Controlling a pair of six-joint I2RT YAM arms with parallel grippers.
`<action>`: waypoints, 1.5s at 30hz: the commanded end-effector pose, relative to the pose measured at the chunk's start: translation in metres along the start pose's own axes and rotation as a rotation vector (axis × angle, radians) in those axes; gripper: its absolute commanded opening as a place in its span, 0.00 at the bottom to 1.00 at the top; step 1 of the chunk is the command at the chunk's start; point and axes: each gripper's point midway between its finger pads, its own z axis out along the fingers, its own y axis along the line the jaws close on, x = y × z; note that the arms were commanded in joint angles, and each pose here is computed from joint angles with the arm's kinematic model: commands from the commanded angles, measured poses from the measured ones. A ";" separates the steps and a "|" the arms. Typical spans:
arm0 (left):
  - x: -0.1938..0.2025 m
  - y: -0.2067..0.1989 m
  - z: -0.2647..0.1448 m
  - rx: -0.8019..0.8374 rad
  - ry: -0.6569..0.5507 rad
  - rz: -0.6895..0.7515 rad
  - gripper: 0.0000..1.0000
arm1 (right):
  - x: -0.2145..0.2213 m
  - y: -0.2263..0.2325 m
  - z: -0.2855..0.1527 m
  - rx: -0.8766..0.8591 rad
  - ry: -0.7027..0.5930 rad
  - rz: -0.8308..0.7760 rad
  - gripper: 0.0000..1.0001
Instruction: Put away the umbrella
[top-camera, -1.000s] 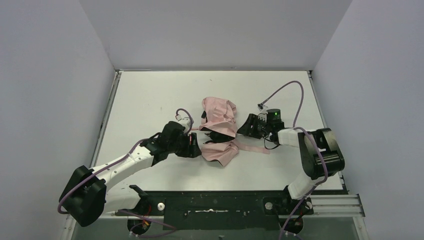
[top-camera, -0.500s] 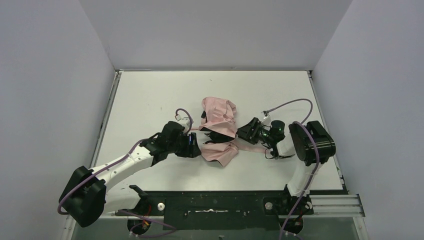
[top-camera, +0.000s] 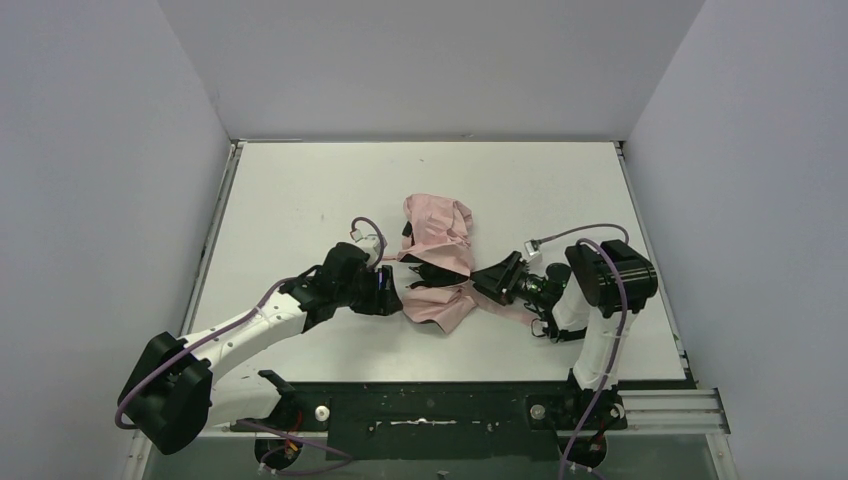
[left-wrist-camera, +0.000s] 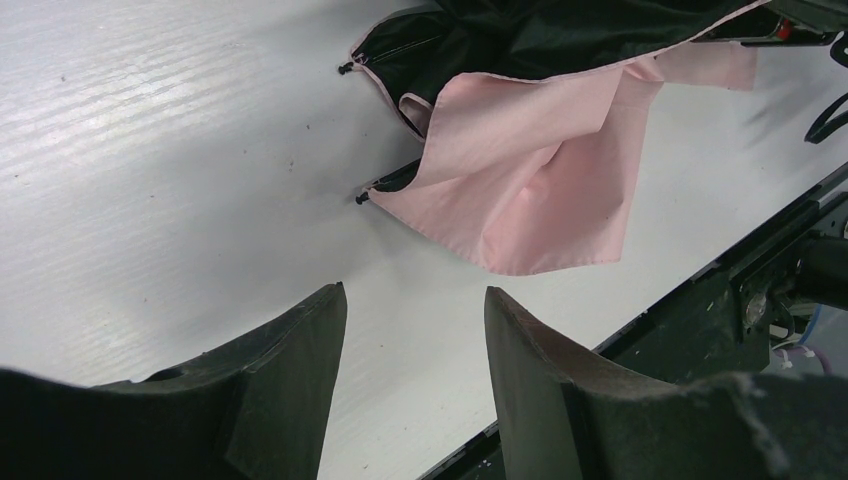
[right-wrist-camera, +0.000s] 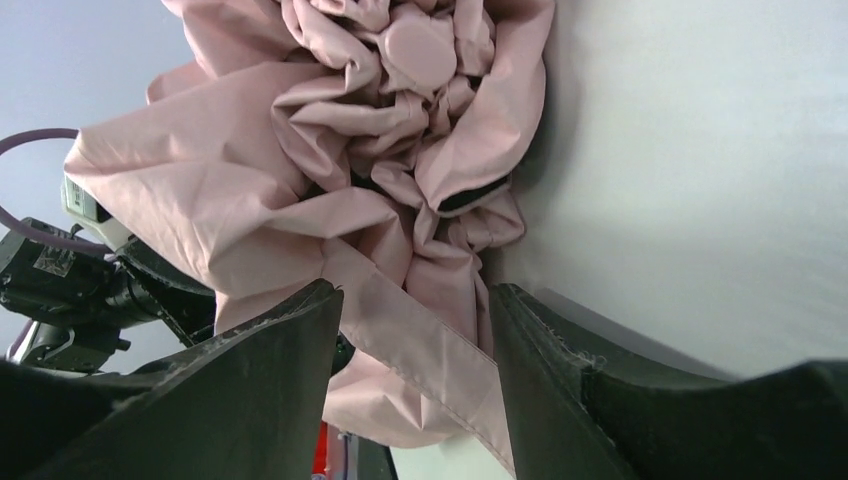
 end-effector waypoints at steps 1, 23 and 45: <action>-0.011 -0.010 -0.001 0.043 -0.037 0.007 0.50 | 0.008 0.011 -0.007 -0.026 0.003 -0.043 0.57; -0.011 -0.011 0.003 0.047 -0.031 0.003 0.50 | 0.038 0.029 -0.018 0.076 0.118 -0.202 0.27; -0.007 -0.010 0.008 0.056 -0.021 -0.002 0.50 | 0.060 0.043 -0.030 0.199 0.314 -0.448 0.25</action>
